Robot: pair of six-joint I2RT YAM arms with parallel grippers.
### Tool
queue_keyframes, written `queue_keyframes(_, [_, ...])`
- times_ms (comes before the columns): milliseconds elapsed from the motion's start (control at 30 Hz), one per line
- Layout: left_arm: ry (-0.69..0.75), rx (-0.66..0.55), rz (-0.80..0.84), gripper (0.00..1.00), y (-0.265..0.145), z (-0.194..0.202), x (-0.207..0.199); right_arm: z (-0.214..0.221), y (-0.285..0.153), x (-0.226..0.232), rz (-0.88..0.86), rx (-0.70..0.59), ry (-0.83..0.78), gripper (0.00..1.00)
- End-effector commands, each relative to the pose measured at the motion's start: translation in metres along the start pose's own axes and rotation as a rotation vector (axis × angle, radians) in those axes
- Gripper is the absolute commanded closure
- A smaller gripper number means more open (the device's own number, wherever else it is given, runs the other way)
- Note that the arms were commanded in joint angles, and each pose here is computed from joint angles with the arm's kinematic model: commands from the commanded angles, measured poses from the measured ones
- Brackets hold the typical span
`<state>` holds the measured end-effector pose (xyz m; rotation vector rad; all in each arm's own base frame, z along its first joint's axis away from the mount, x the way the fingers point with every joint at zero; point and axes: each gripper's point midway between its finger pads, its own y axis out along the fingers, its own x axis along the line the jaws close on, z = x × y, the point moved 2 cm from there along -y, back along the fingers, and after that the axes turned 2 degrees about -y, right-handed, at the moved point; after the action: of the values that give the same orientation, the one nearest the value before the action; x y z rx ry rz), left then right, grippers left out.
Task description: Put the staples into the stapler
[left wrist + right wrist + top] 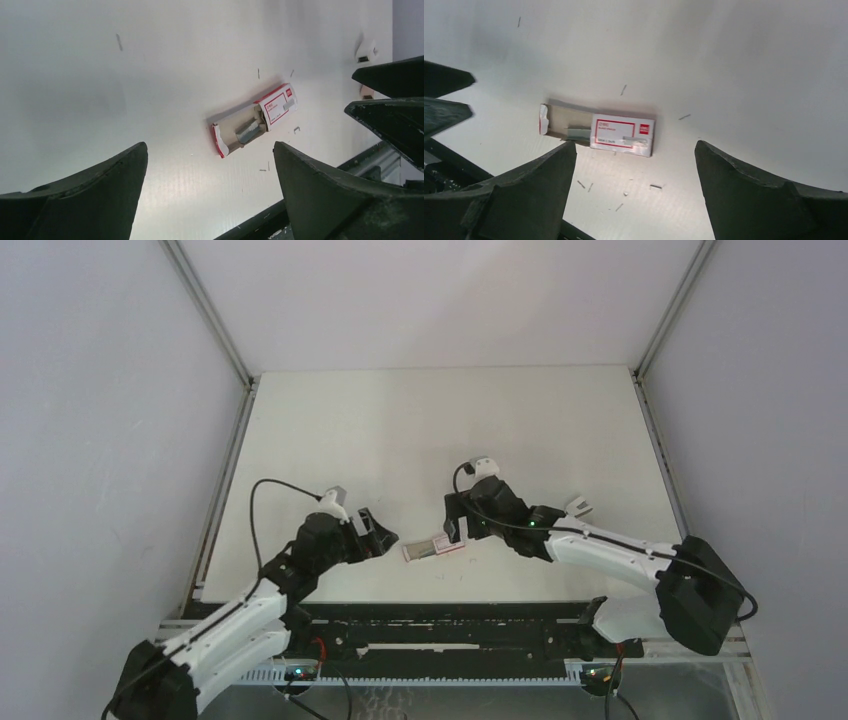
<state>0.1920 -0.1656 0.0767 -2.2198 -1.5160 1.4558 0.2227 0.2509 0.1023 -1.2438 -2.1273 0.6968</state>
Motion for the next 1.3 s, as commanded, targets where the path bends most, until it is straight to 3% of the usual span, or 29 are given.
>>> queue_keyframes(0, [0.077,-0.117,-0.101,0.00,-0.028,-0.036,-0.001,-0.027,-0.019,-0.015,-0.013,-0.126,0.002,0.12])
queue_keyframes(300, [0.216,-0.122,-0.094,0.00,-0.054,-0.087,-0.041,-0.034,-0.059,-0.081,0.072,-0.281,0.215,0.12])
queue_keyframes(600, [0.295,-0.152,-0.110,0.01,-0.057,-0.146,-0.054,-0.006,-0.065,-0.151,0.186,-0.221,0.429,0.13])
queue_keyframes(800, [0.327,-0.101,-0.122,0.03,-0.045,-0.149,-0.053,0.012,-0.067,-0.195,0.303,-0.183,0.555,0.14])
queue_keyframes(1033, [0.413,-0.098,-0.219,0.03,-0.054,-0.152,-0.037,0.016,-0.063,-0.214,0.392,-0.172,0.593,0.18])
queue_keyframes(1267, [0.433,-0.077,-0.208,0.03,-0.053,-0.150,-0.037,0.015,-0.064,-0.246,0.587,-0.145,0.646,0.20])
